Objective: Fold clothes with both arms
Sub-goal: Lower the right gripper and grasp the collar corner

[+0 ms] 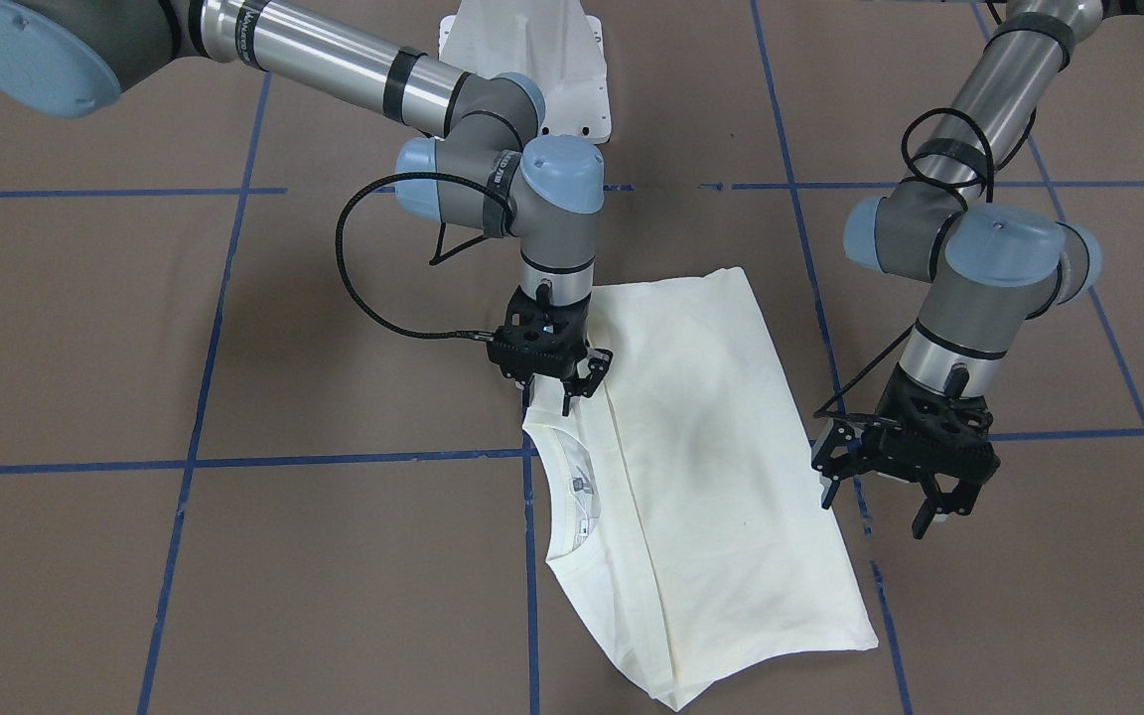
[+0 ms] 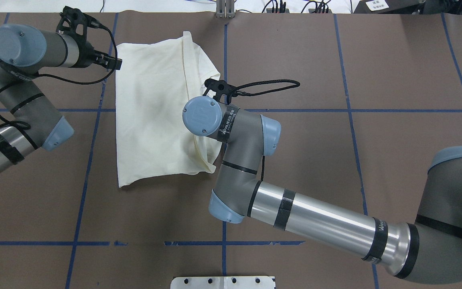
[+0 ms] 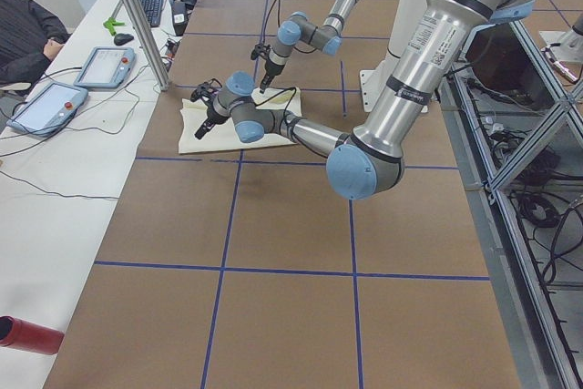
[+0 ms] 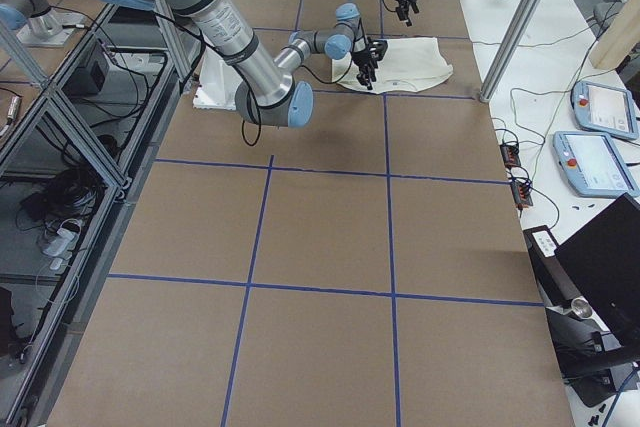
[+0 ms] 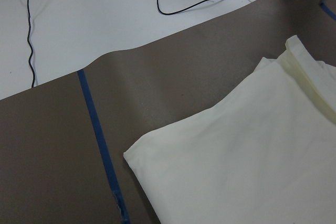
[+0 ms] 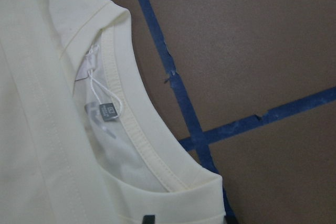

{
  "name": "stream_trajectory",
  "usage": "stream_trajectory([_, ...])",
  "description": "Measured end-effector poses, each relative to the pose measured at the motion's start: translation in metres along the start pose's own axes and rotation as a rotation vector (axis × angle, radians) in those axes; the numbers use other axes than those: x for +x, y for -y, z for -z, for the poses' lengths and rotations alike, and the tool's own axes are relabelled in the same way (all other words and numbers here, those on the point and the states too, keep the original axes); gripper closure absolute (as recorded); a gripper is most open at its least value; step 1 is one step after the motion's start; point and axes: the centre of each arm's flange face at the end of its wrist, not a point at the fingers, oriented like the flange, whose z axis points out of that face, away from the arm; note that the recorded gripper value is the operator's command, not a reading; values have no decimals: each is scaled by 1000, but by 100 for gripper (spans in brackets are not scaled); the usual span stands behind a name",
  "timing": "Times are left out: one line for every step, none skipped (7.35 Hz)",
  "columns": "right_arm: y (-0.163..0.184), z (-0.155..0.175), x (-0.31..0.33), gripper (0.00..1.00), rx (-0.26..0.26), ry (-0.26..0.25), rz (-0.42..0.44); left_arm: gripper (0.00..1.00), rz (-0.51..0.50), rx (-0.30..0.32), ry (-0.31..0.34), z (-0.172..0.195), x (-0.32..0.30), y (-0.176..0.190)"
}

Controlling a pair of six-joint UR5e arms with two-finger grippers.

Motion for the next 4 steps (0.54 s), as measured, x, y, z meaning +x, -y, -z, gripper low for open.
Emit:
stream_trajectory([-2,-2,1,48,-2,-5,3,0,0,1,-1,0,-1,-1])
stream_trajectory([-3,-3,2,48,-3,-8,7,0,4,2,-1,0,-1,-1])
stream_trajectory([-4,-5,4,48,-3,-13,15,0,12,3,-3,0,-1,-2])
stream_trajectory([-4,-6,6,49,-3,-19,27,0,17,5,-4,0,0,-2])
